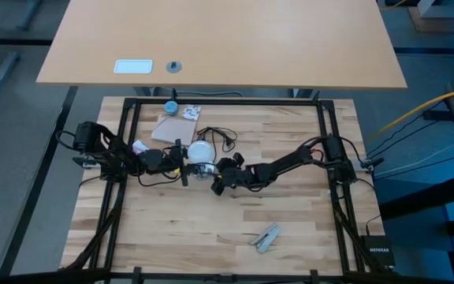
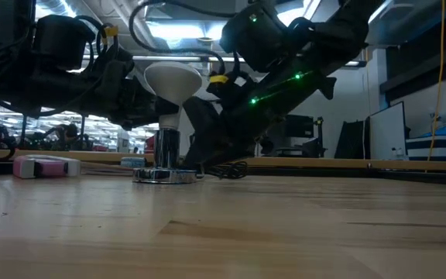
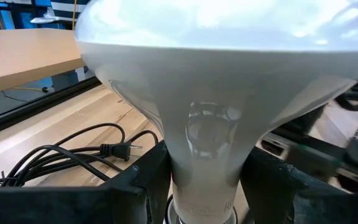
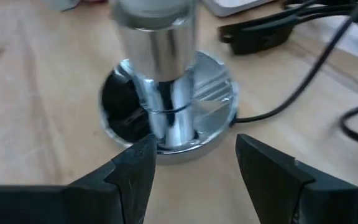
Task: Screw lightbulb
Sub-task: Insert the light bulb into the lamp
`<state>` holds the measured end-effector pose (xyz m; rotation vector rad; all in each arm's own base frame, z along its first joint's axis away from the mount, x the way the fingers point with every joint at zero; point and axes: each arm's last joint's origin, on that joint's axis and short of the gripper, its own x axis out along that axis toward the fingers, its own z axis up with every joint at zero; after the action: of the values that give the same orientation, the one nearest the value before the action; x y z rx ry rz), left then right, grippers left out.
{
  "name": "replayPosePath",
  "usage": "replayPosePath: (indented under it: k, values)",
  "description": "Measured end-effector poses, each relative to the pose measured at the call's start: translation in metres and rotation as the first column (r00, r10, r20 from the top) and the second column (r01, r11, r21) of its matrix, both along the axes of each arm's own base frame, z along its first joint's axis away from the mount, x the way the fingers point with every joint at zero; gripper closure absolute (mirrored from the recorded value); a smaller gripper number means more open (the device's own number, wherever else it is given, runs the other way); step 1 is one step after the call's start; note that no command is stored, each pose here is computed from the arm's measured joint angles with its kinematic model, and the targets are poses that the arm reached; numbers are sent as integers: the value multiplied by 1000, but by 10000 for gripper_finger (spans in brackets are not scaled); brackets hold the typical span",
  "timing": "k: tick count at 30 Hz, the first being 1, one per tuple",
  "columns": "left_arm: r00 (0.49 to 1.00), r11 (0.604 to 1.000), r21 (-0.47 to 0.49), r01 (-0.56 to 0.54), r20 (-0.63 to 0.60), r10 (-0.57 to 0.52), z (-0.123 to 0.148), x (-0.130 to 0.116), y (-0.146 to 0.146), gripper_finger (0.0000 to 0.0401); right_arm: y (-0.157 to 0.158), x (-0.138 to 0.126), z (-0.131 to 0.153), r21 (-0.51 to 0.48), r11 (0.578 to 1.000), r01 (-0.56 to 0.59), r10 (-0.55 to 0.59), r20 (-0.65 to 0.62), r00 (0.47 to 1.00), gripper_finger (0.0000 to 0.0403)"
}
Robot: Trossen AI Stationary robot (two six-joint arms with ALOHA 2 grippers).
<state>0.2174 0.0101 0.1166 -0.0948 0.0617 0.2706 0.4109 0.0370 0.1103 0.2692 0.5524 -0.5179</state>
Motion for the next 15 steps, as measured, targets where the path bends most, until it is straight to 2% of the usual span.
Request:
replayPosePath:
  k: [5, 10, 15]
  values:
    - [1000, 1000, 0, 0, 0, 0, 0, 0, 0, 244, -4, 2, 3, -18, 999, 39, -38, 41, 998, 178]
    - [1000, 1000, 0, 0, 0, 0, 0, 0, 0, 245, 10, 6, 10, -108, 992, -57, 66, 79, 995, 178]
    - [1000, 1000, 0, 0, 1, 0, 0, 0, 0, 245, 21, 6, 13, -176, 976, -132, 145, 64, 987, 178]
